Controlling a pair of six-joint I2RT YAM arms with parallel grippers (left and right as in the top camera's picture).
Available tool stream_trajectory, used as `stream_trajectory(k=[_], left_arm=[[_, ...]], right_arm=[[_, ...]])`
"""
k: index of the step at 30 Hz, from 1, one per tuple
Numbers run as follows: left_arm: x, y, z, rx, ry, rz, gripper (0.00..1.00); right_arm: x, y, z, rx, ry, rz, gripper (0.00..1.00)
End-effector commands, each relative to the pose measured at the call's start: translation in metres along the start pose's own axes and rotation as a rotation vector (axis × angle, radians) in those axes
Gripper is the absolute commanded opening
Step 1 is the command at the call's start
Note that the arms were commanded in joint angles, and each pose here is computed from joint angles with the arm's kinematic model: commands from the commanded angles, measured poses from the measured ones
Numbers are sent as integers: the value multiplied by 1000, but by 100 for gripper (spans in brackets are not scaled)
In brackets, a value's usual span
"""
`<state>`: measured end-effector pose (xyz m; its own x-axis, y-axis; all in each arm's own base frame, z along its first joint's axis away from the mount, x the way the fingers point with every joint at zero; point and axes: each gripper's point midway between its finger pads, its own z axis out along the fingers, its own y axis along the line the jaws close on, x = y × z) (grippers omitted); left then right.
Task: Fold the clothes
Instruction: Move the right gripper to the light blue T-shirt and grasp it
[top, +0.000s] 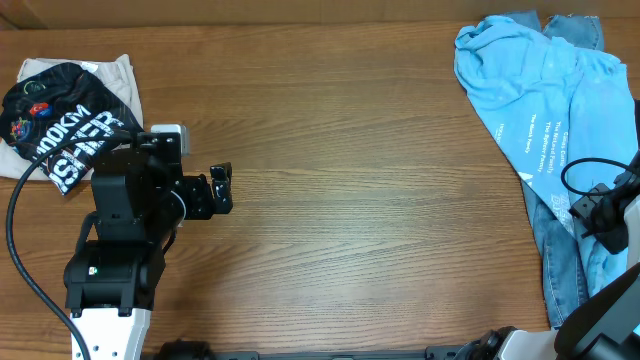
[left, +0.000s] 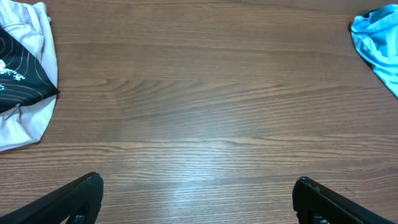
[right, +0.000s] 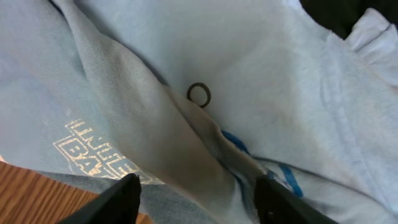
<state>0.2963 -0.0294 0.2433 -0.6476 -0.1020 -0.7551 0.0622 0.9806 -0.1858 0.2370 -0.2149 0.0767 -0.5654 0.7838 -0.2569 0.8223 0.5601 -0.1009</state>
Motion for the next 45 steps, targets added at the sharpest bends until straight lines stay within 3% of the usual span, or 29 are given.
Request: stream_trajectory(k=[1,12,15,25,31,45], left_arm=[[-13,-3,-7,13,-37,-10,100],[-14,-3,-7,13,-40,-9,100],[-14,-3,-7,13,-39,-10,100],[-14,-4,-7,14,-43,-9,100],[-14,-4,-7,14,-43,-9,100],[-14,-3,-7,13,-43,-9,100]], right_arm=[[-15,-4,-7,18,-50,14,63],[-11,-16,-8,79,-38,34,68],[-15,-25,-8,100,-51,91,77],[2,-33,-8,72,44,122,77],[7,-32,-6,57,64,126,57],[14,-37,10,61,64,144,52]])
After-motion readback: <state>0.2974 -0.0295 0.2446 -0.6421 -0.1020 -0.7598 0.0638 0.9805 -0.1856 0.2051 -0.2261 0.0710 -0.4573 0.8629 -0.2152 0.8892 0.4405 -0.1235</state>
